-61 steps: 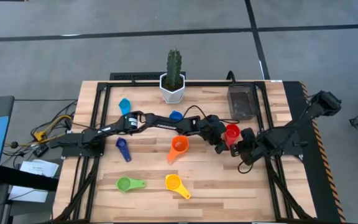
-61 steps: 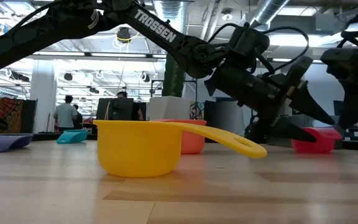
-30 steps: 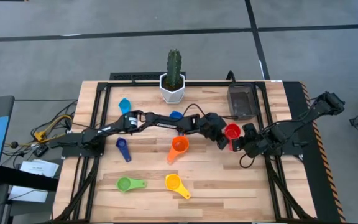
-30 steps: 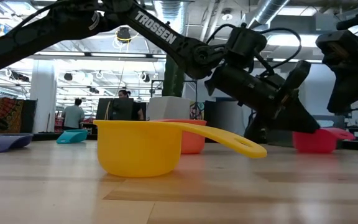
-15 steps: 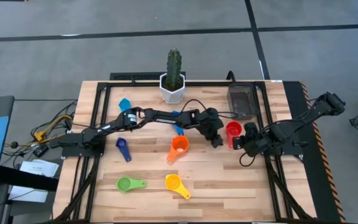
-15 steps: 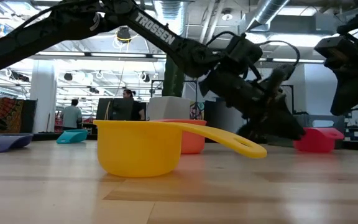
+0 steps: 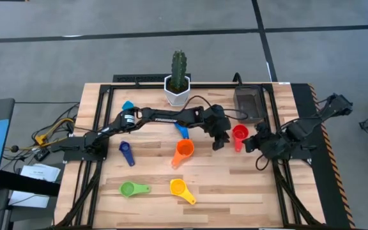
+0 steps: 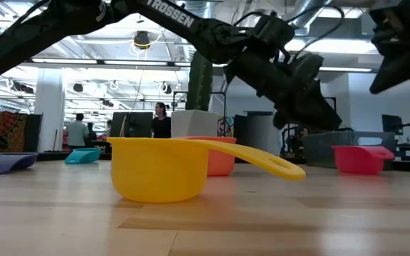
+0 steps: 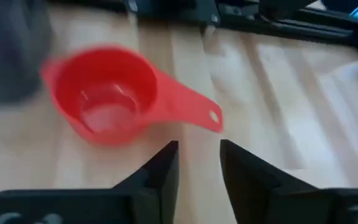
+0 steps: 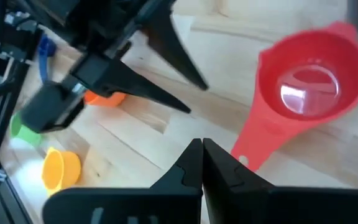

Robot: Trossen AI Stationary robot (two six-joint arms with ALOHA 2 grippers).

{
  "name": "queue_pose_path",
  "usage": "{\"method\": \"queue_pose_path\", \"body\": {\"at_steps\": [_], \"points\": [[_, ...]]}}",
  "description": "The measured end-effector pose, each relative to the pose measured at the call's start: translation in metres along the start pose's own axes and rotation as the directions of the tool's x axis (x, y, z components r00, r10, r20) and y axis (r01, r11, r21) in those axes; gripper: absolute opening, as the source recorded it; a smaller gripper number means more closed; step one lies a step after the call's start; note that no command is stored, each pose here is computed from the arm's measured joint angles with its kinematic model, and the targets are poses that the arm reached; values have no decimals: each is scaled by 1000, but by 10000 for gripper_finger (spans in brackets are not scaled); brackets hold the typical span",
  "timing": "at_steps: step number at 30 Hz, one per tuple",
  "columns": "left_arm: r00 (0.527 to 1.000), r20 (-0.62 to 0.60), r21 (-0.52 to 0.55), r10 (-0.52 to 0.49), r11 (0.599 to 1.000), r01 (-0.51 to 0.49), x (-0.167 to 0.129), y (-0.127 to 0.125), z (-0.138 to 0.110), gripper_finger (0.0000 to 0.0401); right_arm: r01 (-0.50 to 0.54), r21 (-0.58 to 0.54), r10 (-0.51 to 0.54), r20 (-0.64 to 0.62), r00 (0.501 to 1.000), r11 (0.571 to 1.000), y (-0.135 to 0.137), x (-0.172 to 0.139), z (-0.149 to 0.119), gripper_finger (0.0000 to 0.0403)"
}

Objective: Nest measuring cups in basket
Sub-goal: Stack the red measuring cup on top of the orange measuring cup

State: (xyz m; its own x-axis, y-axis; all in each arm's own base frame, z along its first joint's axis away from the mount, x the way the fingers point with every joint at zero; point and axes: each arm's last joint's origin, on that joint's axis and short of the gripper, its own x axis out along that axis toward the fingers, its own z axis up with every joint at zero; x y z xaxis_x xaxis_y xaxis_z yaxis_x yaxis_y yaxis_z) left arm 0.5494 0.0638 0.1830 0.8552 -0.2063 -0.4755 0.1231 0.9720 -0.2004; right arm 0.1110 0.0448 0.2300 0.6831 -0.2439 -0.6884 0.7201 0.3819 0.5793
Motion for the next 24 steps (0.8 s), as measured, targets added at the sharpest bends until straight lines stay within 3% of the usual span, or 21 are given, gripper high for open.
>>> {"method": "queue_pose_path", "body": {"at_steps": [4, 10, 24], "points": [[996, 41, 174, 74, 981, -80, 1, 0, 3, 144, -1, -3, 1, 6, 1000, 1000, 1, -8, 6, 23], [990, 96, 394, 101, 910, -131, -1, 4, 9, 185, -8, -16, 8, 1, 1000, 1000, 3, -13, 10, 24], [990, 105, 570, 94, 810, -138, 17, 13, -10, 199, -14, 17, 14, -26, 1000, 1000, 4, -14, 9, 24]]}}
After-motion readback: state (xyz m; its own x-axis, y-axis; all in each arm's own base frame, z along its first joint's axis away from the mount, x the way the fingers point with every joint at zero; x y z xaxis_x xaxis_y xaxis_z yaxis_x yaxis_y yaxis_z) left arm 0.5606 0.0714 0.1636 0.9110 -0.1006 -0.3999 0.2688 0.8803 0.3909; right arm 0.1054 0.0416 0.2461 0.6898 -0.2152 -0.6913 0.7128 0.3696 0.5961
